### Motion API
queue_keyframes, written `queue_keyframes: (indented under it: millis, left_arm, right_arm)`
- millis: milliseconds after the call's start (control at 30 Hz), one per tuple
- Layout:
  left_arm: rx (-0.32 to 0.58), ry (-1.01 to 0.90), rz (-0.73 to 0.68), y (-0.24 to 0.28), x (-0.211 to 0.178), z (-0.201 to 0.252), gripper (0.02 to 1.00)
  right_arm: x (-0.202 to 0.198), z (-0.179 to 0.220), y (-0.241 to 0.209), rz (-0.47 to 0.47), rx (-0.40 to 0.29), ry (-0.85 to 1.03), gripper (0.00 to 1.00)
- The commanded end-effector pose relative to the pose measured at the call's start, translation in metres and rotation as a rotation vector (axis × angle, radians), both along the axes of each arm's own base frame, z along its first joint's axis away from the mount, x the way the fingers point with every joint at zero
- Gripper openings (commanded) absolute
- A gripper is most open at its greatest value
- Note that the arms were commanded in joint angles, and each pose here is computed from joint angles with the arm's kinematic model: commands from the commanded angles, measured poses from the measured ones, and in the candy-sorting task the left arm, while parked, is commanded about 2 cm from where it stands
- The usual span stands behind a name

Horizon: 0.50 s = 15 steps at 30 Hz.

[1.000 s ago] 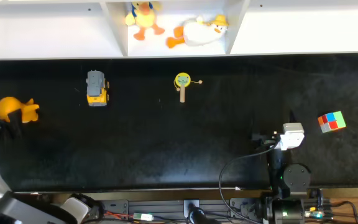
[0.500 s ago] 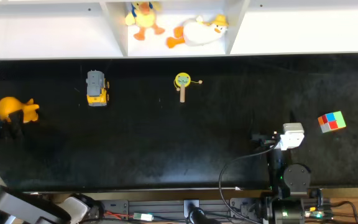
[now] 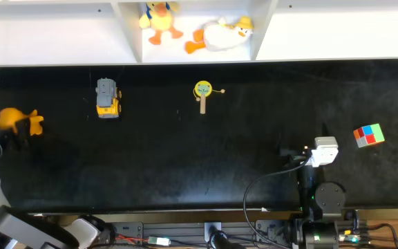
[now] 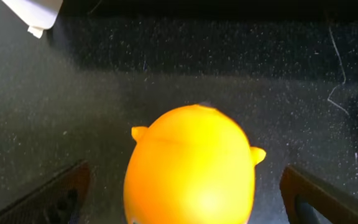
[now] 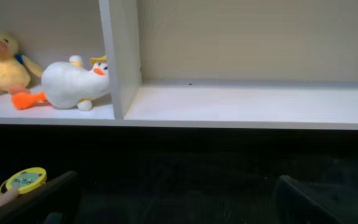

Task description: Store Toys

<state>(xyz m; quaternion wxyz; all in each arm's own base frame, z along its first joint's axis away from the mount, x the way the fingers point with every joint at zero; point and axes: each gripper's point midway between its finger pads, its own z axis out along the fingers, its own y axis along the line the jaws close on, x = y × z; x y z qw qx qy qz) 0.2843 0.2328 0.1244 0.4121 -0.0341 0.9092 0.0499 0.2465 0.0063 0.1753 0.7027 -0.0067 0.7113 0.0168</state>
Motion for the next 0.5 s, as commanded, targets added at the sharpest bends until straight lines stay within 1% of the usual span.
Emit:
queue_keyframes:
  millis: [33, 200, 500]
  left_arm:
    - [-0.005, -0.022, 0.001, 0.0029, 0.0057, 0.0081, 0.998]
    - [-0.020, -0.007, 0.004, 0.0008, 0.0032, 0.0048, 0.998]
    - [-0.019, 0.010, 0.015, 0.0019, 0.0009, 0.0022, 0.998]
  right_arm:
    - [0.0002, -0.0034, 0.0020, 0.010, 0.005, 0.000, 0.996]
    - [0.0002, -0.0035, 0.0020, 0.010, 0.005, 0.001, 0.996]
    - [0.0002, -0.0034, 0.0020, 0.010, 0.005, 0.000, 0.996]
